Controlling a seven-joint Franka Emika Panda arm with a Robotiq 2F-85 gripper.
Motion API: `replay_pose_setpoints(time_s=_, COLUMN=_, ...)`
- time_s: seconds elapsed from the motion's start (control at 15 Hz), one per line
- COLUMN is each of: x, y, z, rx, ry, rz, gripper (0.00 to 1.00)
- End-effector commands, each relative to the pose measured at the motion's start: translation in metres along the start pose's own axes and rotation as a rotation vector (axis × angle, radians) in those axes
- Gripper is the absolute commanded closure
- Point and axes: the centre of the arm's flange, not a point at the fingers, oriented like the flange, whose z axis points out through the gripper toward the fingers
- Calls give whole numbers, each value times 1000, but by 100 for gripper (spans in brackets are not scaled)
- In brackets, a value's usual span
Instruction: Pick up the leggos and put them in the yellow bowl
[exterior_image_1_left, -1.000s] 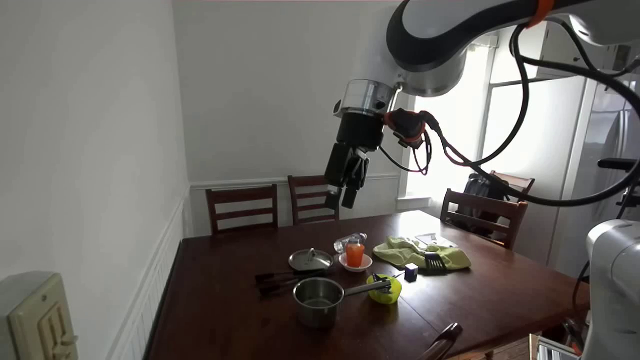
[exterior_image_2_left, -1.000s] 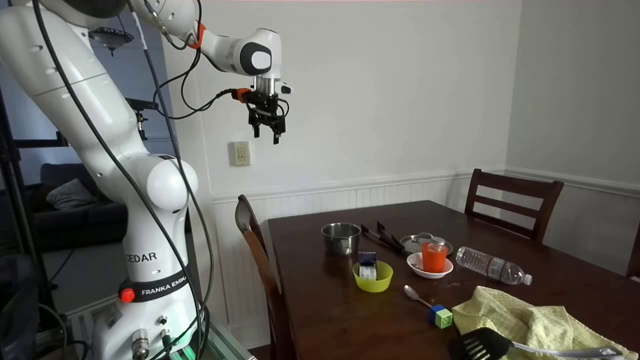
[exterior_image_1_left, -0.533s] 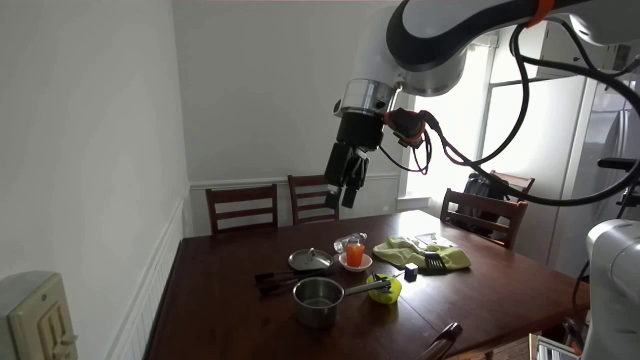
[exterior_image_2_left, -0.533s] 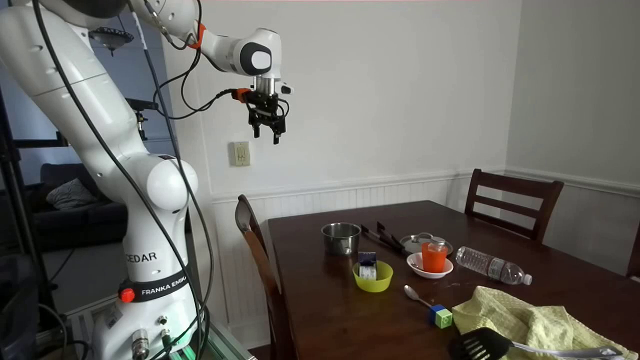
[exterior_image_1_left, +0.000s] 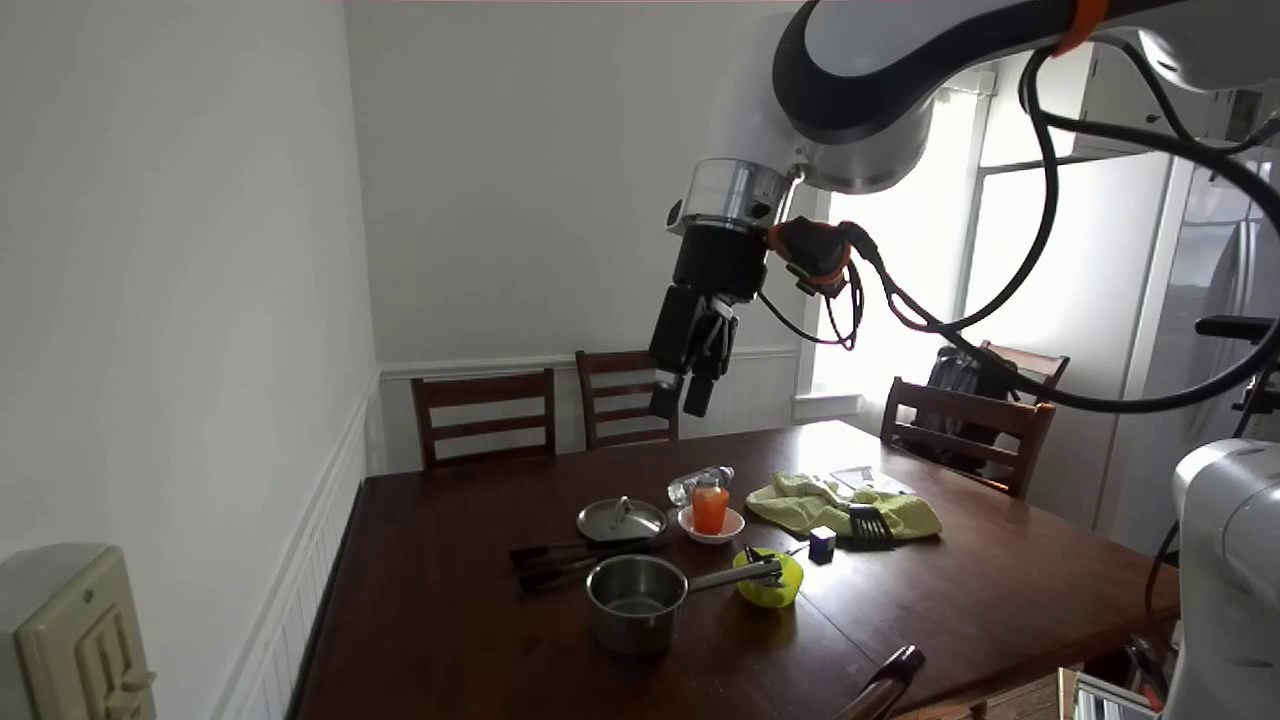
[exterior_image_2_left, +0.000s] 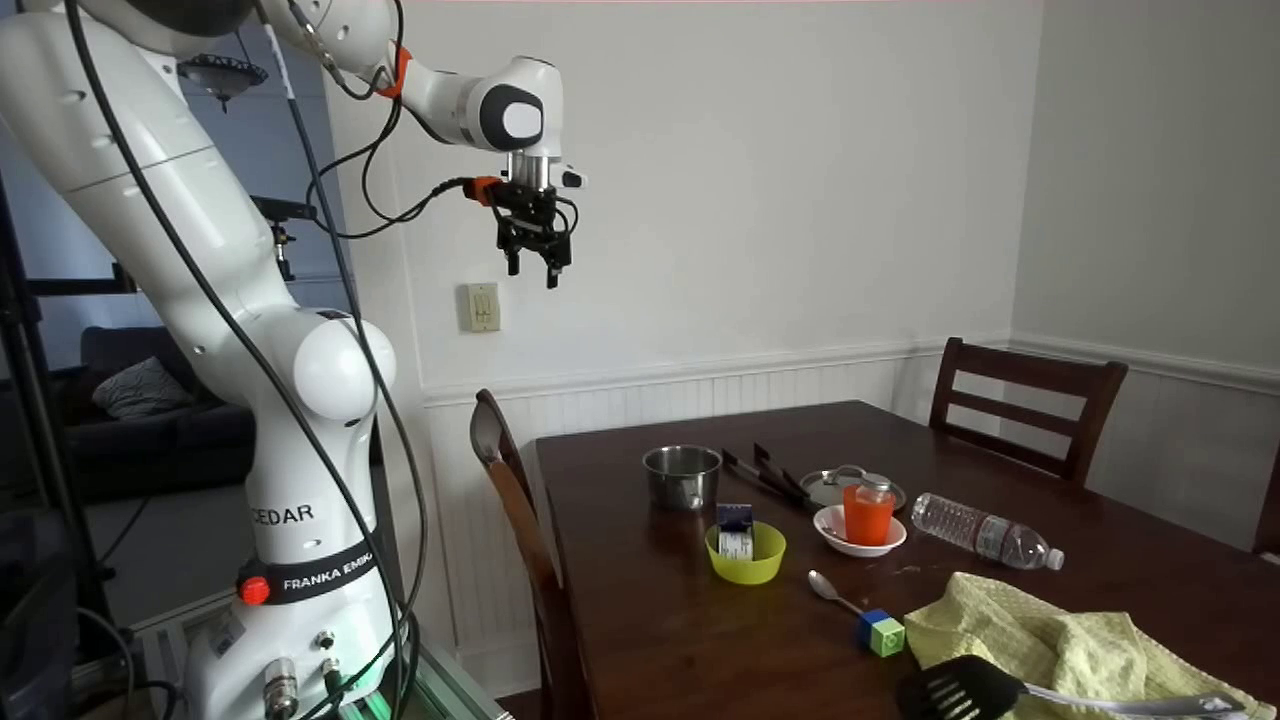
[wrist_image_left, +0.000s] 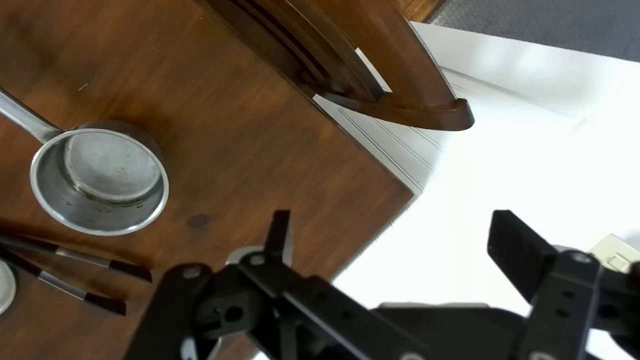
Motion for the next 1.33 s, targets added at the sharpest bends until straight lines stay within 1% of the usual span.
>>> replay_pose_setpoints(time_s=0.0, x=0, y=0, z=0, rx=0, ry=0, rz=0, gripper=0)
replay_pose_setpoints(time_s=1.13, x=0, y=0, z=0, rx=0, ry=0, rz=0, gripper=0)
replay_pose_setpoints(time_s=1.2, x=-2, y=8, z=1, rx=-42, ry=23, rz=44, gripper=0)
replay_pose_setpoints(time_s=1.27, x=-5, y=27, z=4, rx=-83, ry=47, rz=116, gripper=0)
